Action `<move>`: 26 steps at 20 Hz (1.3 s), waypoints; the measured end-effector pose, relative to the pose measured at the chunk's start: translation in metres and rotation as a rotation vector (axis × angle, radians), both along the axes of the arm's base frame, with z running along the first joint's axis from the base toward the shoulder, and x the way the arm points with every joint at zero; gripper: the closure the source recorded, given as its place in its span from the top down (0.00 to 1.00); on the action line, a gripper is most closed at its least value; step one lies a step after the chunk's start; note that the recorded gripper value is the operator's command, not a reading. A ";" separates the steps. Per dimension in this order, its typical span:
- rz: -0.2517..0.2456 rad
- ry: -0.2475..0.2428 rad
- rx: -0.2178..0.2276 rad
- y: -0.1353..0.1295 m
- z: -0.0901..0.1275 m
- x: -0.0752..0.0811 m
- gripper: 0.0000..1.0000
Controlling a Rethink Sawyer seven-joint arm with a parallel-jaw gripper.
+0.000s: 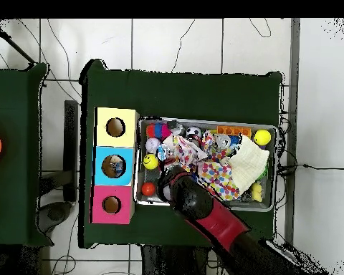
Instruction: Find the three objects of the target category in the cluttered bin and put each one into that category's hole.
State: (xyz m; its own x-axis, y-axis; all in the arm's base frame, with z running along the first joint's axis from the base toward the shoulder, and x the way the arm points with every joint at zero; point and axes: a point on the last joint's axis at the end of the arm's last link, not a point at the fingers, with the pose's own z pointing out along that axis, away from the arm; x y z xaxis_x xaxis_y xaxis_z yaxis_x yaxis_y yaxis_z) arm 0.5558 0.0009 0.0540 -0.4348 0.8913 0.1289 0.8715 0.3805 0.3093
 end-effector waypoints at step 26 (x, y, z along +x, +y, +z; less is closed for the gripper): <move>0.050 -0.037 0.032 0.030 0.010 0.014 1.00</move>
State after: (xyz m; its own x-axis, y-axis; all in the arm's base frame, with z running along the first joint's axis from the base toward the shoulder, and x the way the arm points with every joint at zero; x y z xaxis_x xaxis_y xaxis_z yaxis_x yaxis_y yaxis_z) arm 0.5699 0.0309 0.0636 -0.4838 0.8640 0.1396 0.8394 0.4129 0.3534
